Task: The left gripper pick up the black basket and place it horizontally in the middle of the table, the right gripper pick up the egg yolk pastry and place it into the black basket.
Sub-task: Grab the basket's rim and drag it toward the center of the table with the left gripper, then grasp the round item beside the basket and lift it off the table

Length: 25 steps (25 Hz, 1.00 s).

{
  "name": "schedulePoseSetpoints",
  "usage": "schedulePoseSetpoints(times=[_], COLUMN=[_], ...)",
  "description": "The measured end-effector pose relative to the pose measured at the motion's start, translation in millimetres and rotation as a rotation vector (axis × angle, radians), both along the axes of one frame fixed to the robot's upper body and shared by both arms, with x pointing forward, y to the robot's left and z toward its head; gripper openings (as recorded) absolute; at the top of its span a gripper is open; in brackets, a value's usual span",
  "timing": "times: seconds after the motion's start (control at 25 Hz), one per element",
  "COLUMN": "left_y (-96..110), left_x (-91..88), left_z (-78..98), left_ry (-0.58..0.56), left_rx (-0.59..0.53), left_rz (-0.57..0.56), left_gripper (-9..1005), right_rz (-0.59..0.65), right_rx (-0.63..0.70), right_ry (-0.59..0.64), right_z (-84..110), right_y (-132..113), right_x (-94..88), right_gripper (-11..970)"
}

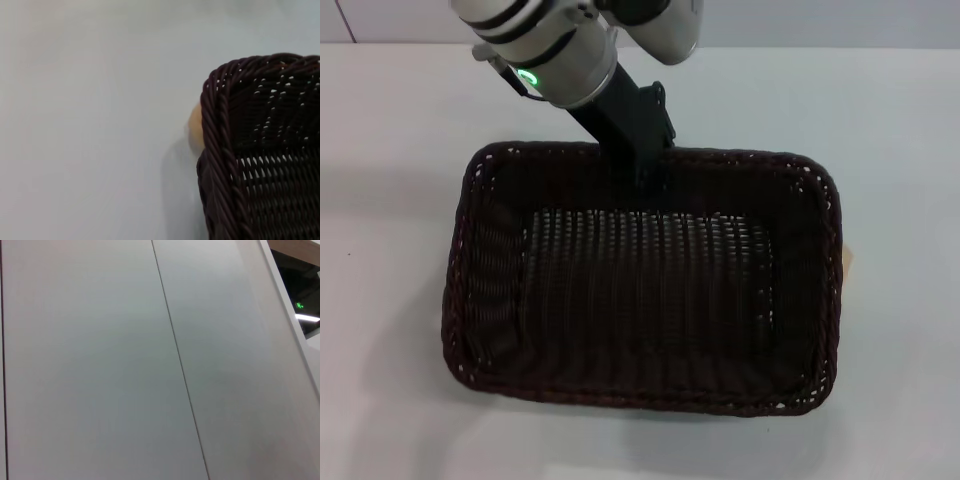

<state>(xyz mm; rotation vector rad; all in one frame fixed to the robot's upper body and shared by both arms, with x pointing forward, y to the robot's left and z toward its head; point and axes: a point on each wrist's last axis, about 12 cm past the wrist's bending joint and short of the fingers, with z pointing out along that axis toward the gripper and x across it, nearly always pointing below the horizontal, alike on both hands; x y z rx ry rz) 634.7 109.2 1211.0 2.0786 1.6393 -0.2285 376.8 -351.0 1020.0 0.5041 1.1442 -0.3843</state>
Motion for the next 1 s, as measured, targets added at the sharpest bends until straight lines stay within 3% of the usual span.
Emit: schedulePoseSetpoints(times=[0.16, 0.44, 0.72, 0.92, 0.96, 1.0], left_y=[-3, -6, -7, -5, 2, 2], left_x=[3.2, 8.2, 9.2, 12.6, 24.8, 24.8], left_z=[-11.5, -12.3, -13.1, -11.6, -1.6, -1.6], left_ry=[0.004, -0.020, -0.034, -0.072, -0.217, -0.217], left_rx=[0.013, -0.018, -0.018, -0.036, -0.114, -0.114], left_rz=[0.019, 0.076, 0.077, 0.097, 0.189, 0.189], left_gripper=[160, 177, 334, 533, 573, 613], right_rz=[0.002, 0.013, 0.013, 0.014, 0.015, 0.015], right_rx=[-0.001, -0.007, -0.013, -0.010, -0.008, -0.008], right_ry=[-0.001, -0.005, -0.009, -0.003, 0.002, 0.002], right_z=[0.2, 1.1, 1.8, 1.0, 0.5, 0.5], right_y=[0, 1, 0, 0, 0, 0], right_x=[0.5, 1.4, 1.3, 1.6, 2.0, 2.0], right_gripper=[828, 828, 828, 827, 827, 827])
